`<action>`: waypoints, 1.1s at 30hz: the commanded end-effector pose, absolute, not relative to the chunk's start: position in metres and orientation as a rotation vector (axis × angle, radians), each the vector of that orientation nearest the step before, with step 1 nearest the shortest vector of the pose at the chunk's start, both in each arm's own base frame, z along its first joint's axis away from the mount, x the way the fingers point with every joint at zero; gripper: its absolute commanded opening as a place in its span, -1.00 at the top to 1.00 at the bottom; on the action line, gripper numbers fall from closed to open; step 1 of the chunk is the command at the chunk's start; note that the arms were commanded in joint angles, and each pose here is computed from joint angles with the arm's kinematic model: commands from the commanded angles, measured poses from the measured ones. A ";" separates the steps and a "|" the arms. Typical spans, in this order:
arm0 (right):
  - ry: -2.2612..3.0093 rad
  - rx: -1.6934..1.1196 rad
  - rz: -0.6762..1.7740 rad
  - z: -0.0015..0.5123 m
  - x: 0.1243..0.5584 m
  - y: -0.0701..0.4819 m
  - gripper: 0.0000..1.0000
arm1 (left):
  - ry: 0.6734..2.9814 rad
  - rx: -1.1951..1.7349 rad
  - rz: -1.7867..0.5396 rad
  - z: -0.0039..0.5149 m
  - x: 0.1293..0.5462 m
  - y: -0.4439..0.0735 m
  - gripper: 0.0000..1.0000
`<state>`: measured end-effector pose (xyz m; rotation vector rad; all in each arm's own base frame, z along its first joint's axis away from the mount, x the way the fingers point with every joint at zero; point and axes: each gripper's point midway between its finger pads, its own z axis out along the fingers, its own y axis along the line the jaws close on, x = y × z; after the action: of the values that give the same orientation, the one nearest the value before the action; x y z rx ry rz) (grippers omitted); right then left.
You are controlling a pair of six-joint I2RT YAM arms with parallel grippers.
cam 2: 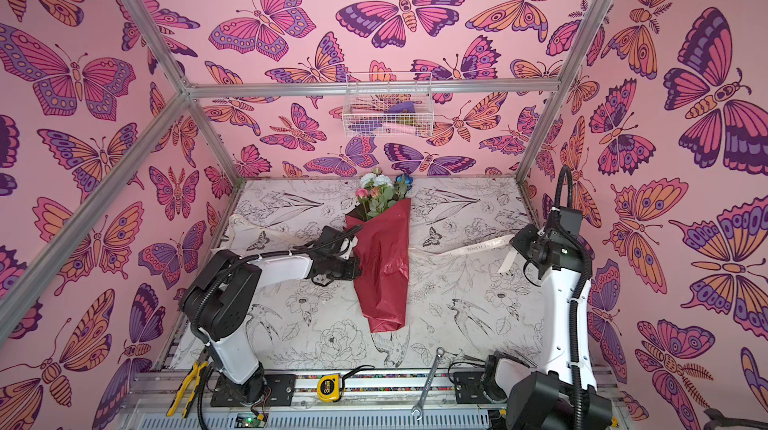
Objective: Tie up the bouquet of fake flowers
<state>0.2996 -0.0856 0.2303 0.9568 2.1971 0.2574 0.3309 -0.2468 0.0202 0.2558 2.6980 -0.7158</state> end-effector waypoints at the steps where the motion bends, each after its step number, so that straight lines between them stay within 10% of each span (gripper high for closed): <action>1: 2.232 0.858 0.280 0.249 0.292 -0.064 1.00 | 2.697 0.250 -0.674 0.021 0.337 -0.237 1.00; 6: 2.277 0.644 0.255 0.280 0.285 -0.016 1.00 | 2.654 0.229 -0.713 0.036 0.354 -0.240 1.00; 12: 2.324 0.324 0.404 0.285 0.298 0.089 1.00 | 2.626 0.170 -0.747 0.049 0.350 -0.238 0.47; 23: 2.538 -0.088 0.680 0.184 0.348 0.298 1.00 | 2.567 0.052 -0.806 0.065 0.344 -0.229 0.30; 33: 2.665 -0.080 0.749 0.104 0.386 0.358 1.00 | 2.451 -0.157 -0.849 0.101 0.344 -0.187 -0.02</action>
<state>0.3763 0.3414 0.0965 -0.0877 2.6964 0.6762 0.3436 -0.1969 0.0849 -0.0981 2.5023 -0.8239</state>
